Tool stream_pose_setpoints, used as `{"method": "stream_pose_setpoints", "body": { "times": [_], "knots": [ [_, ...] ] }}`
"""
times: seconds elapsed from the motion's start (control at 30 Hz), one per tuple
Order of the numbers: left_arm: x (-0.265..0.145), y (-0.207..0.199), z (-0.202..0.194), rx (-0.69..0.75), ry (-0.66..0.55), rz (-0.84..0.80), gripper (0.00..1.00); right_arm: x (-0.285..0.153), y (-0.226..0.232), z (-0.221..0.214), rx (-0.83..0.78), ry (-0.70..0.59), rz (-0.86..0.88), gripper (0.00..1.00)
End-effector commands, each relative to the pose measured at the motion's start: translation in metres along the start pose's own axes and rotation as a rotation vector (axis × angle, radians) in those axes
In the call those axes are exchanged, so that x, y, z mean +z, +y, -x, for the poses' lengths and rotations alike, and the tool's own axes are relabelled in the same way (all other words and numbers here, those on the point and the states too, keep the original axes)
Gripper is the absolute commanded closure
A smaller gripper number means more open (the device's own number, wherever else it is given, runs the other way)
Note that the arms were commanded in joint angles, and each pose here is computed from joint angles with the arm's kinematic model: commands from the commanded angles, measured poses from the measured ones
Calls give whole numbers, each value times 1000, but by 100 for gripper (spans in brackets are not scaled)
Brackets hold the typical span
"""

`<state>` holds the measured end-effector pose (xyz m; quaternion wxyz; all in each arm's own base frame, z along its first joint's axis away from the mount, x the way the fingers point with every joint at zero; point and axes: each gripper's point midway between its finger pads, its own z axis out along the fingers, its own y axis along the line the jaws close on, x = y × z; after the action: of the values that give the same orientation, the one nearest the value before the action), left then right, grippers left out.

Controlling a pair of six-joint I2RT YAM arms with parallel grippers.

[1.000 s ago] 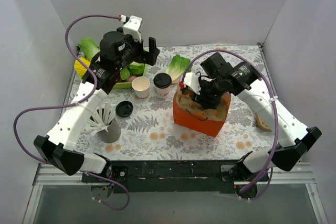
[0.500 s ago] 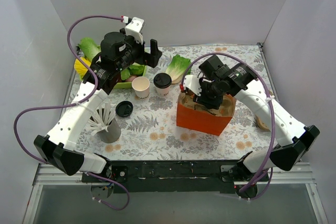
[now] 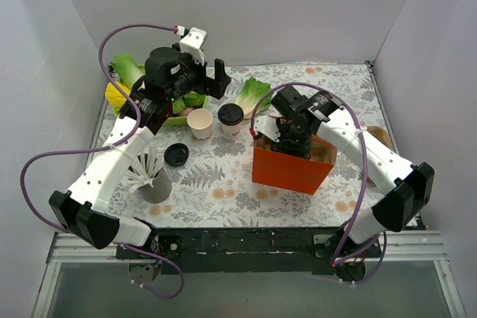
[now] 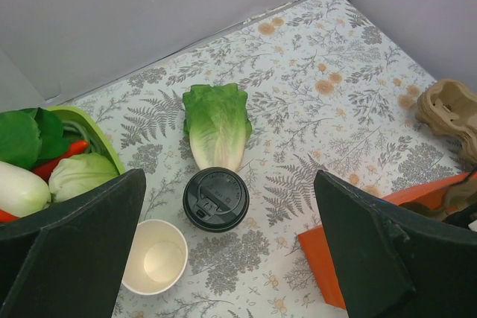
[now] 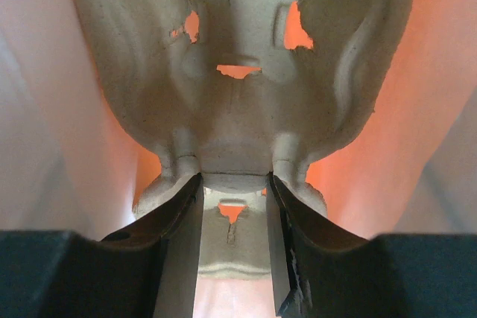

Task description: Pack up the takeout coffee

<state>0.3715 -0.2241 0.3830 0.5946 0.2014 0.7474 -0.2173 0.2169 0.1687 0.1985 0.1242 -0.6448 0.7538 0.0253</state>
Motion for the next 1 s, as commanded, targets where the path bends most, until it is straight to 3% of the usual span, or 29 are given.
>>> {"method": "stream_pose_setpoints", "body": {
  "times": [0.0,0.37,0.8,0.97],
  "knots": [
    [-7,-5,4,2,-15,-22,2,11,9,3,-16,-7,68,99],
    [-5,-5,-2,1,2,-25,2,20,12,11,-27,-109,120,99],
    [-7,-5,-6,16,16,-25,2,6,11,1,-19,-103,60,99],
    [-5,-6,-8,15,21,-32,2,17,23,-24,-27,-40,68,99]
  ]
}}
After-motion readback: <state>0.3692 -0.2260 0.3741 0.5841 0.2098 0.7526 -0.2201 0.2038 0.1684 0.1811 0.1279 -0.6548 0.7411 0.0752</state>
